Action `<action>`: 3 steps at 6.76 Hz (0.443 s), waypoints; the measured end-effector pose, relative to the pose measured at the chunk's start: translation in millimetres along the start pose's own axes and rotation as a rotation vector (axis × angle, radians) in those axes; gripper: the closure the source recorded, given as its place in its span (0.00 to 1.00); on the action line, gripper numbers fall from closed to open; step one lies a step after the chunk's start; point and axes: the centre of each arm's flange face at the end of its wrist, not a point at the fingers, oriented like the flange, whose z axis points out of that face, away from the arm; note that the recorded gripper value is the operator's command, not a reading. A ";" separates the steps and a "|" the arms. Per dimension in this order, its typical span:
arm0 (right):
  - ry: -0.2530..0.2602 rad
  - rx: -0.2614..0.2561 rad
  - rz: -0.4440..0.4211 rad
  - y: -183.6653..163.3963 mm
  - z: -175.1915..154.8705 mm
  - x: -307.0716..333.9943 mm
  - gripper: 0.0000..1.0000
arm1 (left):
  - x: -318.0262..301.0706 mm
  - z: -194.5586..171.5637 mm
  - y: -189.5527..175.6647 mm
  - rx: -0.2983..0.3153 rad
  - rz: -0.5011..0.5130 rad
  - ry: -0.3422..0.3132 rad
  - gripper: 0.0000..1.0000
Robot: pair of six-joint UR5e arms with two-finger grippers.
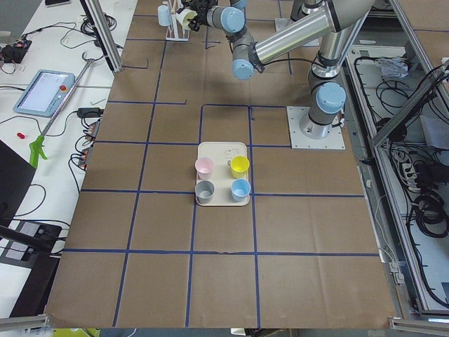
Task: Transfer IKEA cup to right arm and place on rack
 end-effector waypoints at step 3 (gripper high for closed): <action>-0.043 0.107 -0.057 -69.3 -12.2 -18.7 0.78 | -38.4 -57.3 -13.5 0.044 -0.086 -0.142 0.01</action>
